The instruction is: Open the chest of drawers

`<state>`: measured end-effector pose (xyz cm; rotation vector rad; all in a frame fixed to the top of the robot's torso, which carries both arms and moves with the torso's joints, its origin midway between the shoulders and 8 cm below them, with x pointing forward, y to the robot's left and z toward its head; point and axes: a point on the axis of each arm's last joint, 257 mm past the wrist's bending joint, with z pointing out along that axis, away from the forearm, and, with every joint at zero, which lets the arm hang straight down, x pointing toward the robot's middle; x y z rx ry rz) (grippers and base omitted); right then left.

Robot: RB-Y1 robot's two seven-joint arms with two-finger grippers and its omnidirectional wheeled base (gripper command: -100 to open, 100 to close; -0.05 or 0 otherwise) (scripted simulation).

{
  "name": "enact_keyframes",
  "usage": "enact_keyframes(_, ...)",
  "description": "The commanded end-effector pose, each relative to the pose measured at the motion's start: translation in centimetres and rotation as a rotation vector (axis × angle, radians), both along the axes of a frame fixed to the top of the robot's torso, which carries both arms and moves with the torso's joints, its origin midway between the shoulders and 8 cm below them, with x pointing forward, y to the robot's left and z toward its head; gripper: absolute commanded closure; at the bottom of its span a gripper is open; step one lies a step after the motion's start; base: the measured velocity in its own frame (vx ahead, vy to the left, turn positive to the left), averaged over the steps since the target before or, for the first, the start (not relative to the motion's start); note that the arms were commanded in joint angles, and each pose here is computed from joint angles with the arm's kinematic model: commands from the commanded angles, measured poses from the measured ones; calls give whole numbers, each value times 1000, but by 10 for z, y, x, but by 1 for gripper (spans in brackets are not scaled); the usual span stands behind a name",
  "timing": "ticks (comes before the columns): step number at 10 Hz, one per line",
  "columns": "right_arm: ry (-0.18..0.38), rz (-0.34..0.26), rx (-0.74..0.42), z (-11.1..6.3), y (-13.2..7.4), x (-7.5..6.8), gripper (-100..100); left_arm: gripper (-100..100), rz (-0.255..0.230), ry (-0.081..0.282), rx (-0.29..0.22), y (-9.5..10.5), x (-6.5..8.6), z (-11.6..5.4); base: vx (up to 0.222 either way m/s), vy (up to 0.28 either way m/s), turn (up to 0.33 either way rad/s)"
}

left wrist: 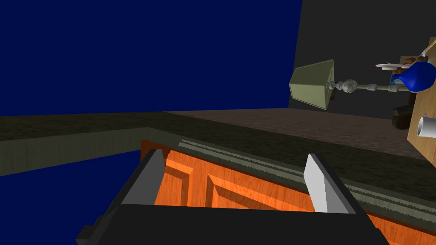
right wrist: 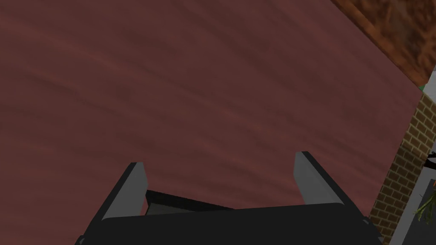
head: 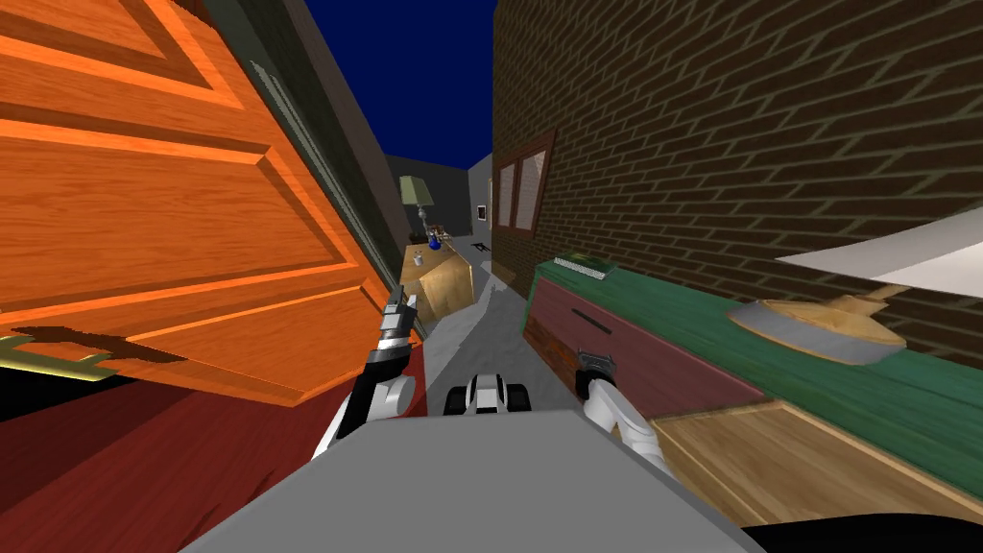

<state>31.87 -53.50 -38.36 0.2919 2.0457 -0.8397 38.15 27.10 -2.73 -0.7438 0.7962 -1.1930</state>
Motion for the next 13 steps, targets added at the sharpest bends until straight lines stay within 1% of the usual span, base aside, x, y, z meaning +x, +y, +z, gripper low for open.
enact_keyframes(1, 63, -29, -91, -2, -23, -11, -100, 0, 0, 0, 0, 0, 0, 0, 16, 16, 145)
enact_keyframes(3, 150, -55, -218, 4, -49, -23, -100, 0, 0, 0, 0, 0, 0, 0, 38, 29, 212)
enact_keyframes(5, 228, -86, -334, 14, -71, -33, -100, 0, 0, 0, 0, 0, 0, 0, 51, 27, 162)
enact_keyframes(6, 230, -92, -336, 14, -73, -35, -100, 0, 0, 0, 0, 0, 0, 0, 28, 16, 36)
enact_keyframes(10, 360, -145, -527, 37, -107, -50, -100, 0, 0, 0, 0, 0, 0, 0, 23, 18, 106)
enact_keyframes(13, 433, -178, -634, 54, -123, -58, -100, 0, 0, 0, 0, 0, 0, 0, 22, 13, 80)
